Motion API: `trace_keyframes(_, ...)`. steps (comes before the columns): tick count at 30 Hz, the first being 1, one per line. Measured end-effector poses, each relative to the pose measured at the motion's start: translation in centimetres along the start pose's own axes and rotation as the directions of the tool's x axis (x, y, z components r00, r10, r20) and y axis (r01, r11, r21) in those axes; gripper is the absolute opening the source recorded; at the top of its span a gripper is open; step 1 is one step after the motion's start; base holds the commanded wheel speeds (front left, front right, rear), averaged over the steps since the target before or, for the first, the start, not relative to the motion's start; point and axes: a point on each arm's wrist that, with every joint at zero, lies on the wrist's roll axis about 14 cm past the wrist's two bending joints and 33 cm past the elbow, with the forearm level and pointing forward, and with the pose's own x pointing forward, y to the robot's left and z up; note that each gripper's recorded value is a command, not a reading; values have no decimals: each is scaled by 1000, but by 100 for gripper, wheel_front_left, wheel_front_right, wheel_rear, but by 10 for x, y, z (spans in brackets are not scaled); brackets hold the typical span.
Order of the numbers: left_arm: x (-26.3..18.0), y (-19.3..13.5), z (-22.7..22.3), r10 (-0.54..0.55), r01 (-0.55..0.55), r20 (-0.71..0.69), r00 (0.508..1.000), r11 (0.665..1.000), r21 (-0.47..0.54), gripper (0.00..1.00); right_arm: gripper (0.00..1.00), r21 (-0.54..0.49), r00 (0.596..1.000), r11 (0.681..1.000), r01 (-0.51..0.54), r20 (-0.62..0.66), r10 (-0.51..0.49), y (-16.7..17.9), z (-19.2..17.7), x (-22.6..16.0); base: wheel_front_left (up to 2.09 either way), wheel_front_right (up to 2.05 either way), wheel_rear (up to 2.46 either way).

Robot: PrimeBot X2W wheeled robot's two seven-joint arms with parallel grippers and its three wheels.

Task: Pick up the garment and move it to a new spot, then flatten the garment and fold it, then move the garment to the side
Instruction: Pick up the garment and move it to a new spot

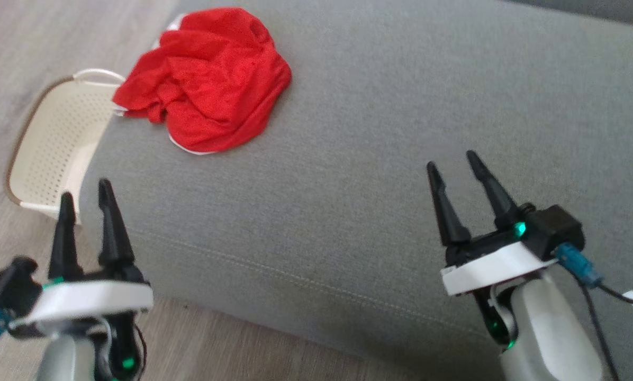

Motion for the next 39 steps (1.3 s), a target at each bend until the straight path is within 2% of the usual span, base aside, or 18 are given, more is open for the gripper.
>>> trace_keyframes(6,41,-1,-28,-1,4,-64,998,999,53,100,100,-16,998,998,59,7,-59,-32,1,6,0,0,0)
trace_keyframes(13,91,11,-77,32,4,-246,969,989,144,100,100,-27,988,988,152,11,-152,-76,0,2,0,0,0)
trace_keyframes(17,123,-1,-98,2,50,-314,949,986,157,100,100,-28,983,982,184,-7,-185,-92,-8,-3,0,0,0)
trace_keyframes(19,128,-5,-106,-7,64,-341,940,985,158,100,100,-29,981,981,192,-10,-193,-95,-10,-5,0,0,0)
trace_keyframes(27,146,-14,-162,-1,122,-528,849,973,194,100,100,-32,971,971,237,-28,-238,-117,-18,-11,0,0,0)
trace_keyframes(39,158,-22,-199,22,126,-597,802,971,204,100,100,-37,961,963,269,-57,-270,-129,-30,-21,0,0,0)
